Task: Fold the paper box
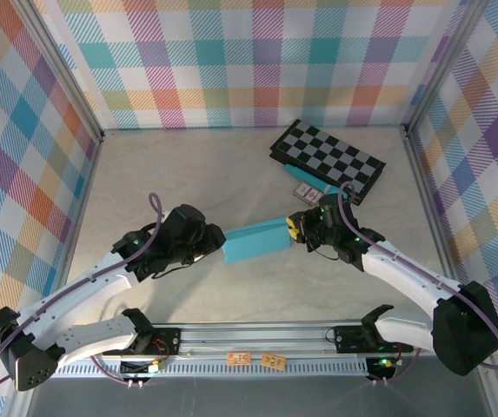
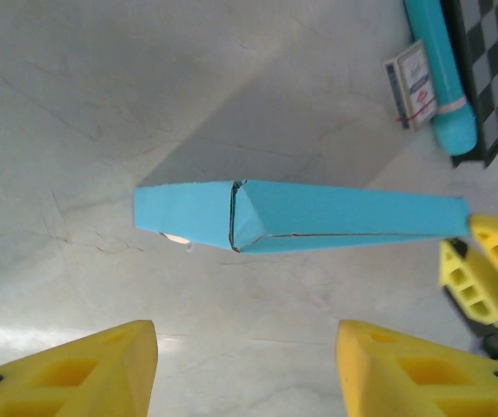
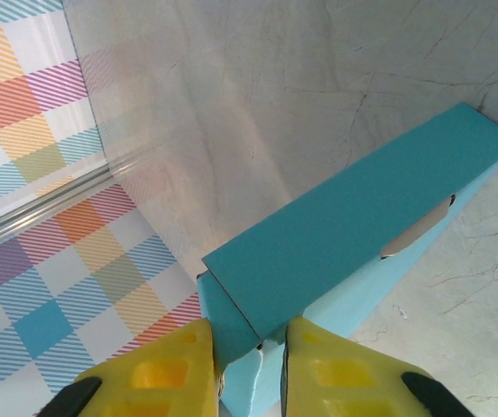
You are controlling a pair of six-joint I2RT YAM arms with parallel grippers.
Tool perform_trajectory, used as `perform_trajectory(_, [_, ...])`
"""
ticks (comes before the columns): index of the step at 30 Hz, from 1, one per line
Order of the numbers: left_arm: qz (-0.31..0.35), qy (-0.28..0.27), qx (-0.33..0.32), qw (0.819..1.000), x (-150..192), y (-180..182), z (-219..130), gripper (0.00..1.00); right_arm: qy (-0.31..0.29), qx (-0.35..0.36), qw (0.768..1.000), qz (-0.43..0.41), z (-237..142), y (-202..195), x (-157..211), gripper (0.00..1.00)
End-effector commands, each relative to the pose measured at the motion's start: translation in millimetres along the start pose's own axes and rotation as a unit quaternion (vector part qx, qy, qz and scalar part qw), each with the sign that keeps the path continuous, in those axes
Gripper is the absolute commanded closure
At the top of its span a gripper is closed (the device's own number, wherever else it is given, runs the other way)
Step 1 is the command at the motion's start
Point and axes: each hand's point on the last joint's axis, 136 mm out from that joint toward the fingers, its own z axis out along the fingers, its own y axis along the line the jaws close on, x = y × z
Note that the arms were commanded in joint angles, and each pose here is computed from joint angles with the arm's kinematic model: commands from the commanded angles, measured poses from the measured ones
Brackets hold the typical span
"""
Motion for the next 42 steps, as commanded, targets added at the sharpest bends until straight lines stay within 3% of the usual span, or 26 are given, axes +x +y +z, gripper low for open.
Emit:
perform_trajectory(1, [-0.161,0.012,0.0,0.987,3.7,2.8,-0.8,0.43,-0.019,0.098,0.995,0.016,2.8,-52.6,-9.4,0.79])
perform_trajectory(7, [-0.314,-0.015,0.08,0.946,-12.3,-17.5,12.8,0.41,-0.022,0.099,0.995,0.015,1.3,-53.0,-9.9,0.79])
perform_trajectory(16, [-0.382,0.0,0.114,0.917,-10.8,-24.8,45.3,0.45,-0.021,0.098,0.995,0.014,1.3,-52.8,-9.6,0.8])
perform_trajectory(25, [-0.382,-0.007,0.101,0.919,-7.6,-8.8,52.9,0.58,-0.023,0.098,0.995,0.015,-0.2,-54.0,-10.2,0.81])
perform_trajectory(35, [-0.381,-0.009,0.082,0.921,-1.2,11.4,60.0,0.61,-0.024,0.103,0.994,0.015,-0.3,-56.5,-10.5,0.83])
perform_trajectory(42, [-0.38,-0.01,0.055,0.923,5.0,28.2,62.0,0.76,-0.025,0.112,0.993,0.014,-0.3,-61.6,-11.1,0.83])
